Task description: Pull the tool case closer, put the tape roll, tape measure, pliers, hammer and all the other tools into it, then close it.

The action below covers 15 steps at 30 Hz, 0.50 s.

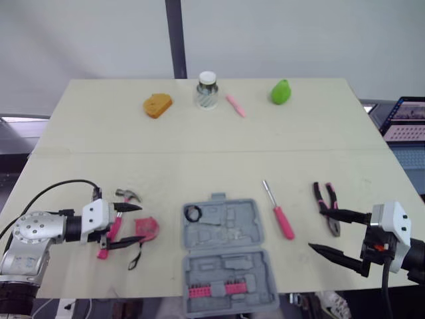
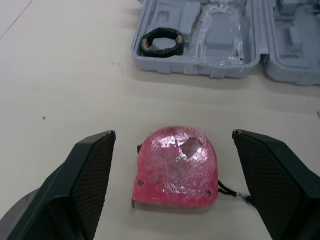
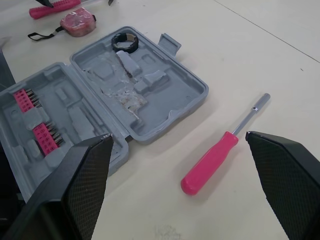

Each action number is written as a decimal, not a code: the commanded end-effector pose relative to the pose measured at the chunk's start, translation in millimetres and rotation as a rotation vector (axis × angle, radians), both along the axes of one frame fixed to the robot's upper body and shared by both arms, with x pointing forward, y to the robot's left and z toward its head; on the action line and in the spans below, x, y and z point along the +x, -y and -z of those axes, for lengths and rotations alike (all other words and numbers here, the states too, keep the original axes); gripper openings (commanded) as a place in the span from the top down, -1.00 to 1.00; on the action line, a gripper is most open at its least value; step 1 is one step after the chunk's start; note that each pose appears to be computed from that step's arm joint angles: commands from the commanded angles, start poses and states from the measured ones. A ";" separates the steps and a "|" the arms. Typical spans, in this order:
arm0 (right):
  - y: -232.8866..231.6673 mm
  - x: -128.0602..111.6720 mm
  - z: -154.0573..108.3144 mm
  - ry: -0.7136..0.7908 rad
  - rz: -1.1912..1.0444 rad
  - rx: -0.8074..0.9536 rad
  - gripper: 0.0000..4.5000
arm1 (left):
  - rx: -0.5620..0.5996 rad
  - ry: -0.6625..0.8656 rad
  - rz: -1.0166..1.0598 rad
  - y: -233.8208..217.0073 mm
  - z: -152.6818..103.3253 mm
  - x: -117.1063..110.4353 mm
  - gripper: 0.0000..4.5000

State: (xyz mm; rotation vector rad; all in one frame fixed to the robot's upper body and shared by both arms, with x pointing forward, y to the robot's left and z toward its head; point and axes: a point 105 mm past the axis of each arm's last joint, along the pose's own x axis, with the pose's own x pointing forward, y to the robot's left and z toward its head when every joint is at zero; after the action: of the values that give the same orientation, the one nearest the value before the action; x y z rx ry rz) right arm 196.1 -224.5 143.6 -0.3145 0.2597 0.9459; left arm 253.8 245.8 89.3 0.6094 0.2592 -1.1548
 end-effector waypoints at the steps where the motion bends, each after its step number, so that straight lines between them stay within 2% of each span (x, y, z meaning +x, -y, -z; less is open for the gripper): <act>1: -5.3 -1.6 -5.3 0.019 -0.035 0.004 -1.00 | 0.053 0.003 0.018 -9.0 4.4 2.3 -0.78; 8: -4.5 -2.2 -5.5 0.024 -0.030 -0.001 -1.00 | 0.082 -0.032 0.059 -14.4 22.1 4.5 -0.78; 15: -2.5 -3.4 -6.1 0.026 -0.020 -0.008 -1.00 | 0.079 -0.039 0.084 -6.7 26.2 9.9 -0.78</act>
State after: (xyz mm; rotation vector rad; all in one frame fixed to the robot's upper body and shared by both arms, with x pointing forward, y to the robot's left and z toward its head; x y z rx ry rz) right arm 194.7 -224.7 141.7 -0.3103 0.2678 0.9464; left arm 261.4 253.2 61.3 0.6631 0.3261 -1.2432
